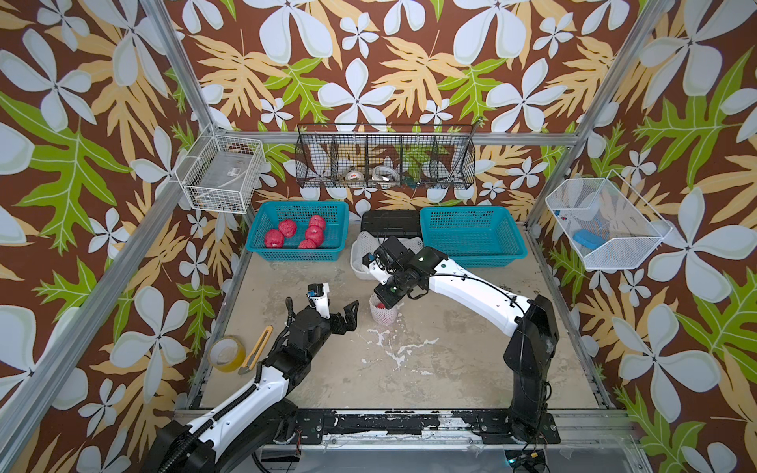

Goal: Remove foam nets from apples
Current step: Remove the foam net from the apple.

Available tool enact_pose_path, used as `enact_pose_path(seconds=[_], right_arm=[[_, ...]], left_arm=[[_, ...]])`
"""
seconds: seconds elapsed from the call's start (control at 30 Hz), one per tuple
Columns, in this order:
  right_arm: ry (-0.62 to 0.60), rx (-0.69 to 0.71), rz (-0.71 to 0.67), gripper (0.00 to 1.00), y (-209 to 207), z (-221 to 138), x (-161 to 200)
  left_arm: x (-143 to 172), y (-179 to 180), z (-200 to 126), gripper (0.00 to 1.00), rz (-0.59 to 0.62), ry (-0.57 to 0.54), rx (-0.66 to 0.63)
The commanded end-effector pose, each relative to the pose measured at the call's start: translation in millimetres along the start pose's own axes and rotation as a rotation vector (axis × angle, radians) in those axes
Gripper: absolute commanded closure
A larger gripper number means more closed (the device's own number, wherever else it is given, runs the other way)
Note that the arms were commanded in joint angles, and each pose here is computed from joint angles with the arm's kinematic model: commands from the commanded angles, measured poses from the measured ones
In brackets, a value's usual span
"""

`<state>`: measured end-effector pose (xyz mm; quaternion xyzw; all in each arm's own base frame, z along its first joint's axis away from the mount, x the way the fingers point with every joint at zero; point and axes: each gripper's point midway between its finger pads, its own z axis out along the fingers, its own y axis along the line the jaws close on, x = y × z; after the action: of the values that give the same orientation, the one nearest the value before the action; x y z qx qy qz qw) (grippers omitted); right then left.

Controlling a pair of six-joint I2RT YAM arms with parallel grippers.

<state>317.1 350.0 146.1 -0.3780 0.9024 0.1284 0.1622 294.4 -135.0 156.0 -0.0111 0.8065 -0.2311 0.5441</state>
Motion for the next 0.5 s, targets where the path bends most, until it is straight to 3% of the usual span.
enact_pose_path(seconds=[0.0, 0.13, 0.2, 0.3, 0.47], right_arm=[[0.064, -0.007, 0.008, 1.00, -2, 10, 11], [-0.091, 0.013, -0.018, 1.00, 11, -43, -19], [-0.102, 0.020, -0.007, 1.00, 5, -35, -15], [0.024, -0.009, 0.001, 1.00, 5, -13, -1], [-0.076, 0.000, -0.029, 1.00, 13, -39, -22]], left_arm=[[-7, -1, 0, 0.00, 0.000, -0.021, -0.002], [-8, -1, -1, 0.00, 0.002, -0.023, -0.006], [-7, 1, -1, 0.00, -0.003, -0.028, -0.007], [-8, -1, 1, 0.00, 0.003, -0.020, -0.006], [-8, 1, 1, 0.00, 0.006, -0.027, -0.012]])
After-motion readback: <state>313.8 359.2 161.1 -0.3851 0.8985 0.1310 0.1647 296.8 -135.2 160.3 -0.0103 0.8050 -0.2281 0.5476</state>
